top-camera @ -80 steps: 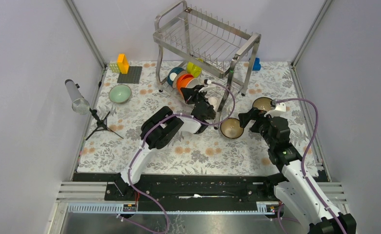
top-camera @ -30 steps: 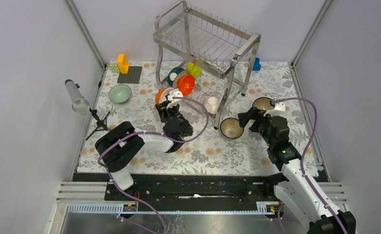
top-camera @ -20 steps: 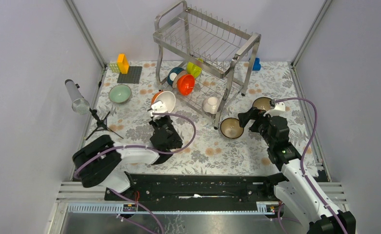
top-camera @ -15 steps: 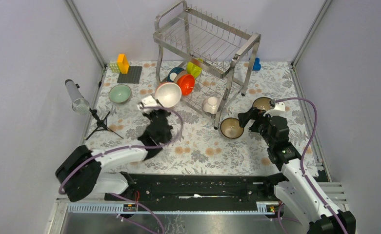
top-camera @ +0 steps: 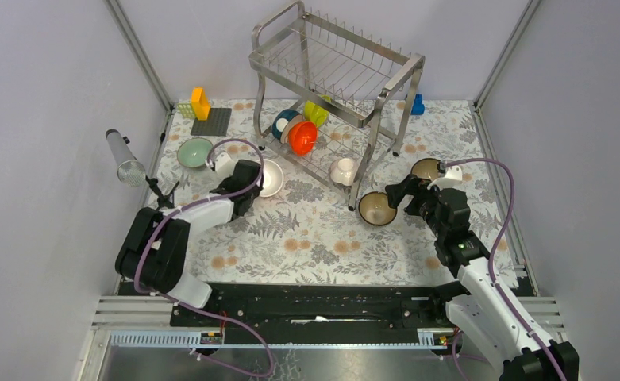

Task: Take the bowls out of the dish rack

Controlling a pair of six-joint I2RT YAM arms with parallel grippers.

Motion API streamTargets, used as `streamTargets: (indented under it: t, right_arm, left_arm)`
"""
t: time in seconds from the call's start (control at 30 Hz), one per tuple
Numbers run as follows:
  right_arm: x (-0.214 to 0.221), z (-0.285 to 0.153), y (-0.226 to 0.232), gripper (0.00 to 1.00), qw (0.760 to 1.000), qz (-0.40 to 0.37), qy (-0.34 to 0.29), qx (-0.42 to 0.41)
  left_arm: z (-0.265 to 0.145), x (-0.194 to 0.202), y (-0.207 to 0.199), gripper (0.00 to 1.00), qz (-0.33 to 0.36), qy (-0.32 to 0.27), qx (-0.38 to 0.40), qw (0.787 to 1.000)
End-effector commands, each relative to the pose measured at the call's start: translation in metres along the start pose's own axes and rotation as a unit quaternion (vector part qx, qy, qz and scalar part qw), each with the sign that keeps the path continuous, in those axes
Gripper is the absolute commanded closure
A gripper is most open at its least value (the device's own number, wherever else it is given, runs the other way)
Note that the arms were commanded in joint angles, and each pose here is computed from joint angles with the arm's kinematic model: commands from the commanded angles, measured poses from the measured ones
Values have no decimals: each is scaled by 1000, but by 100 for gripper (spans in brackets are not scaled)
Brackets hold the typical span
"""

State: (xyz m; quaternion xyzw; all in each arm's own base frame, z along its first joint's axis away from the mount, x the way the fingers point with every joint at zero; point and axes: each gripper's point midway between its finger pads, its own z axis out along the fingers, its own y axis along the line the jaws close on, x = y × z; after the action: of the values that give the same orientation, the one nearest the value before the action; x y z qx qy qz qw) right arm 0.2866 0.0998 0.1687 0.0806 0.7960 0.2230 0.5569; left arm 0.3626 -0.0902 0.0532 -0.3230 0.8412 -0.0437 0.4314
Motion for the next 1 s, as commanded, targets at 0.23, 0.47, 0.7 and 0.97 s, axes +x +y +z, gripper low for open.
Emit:
streamTargets:
  t: [0.23, 0.47, 0.7, 0.97]
  right_arm:
    - [-6, 2, 5, 0, 1000, -1, -13, -11]
    - [-5, 3, 5, 0, 1000, 0, -12, -11]
    - [-4, 4, 4, 0, 1000, -1, -11, -9]
    - [-4, 5, 3, 0, 1000, -1, -10, -7]
  left_arm:
    - [16, -39, -7, 100, -161, 49, -5, 986]
    - [28, -78, -5, 100, -242, 35, 17, 970]
    - [47, -99, -6, 99, -284, 29, 23, 958]
    - [70, -116, -14, 98, -296, 34, 15, 954]
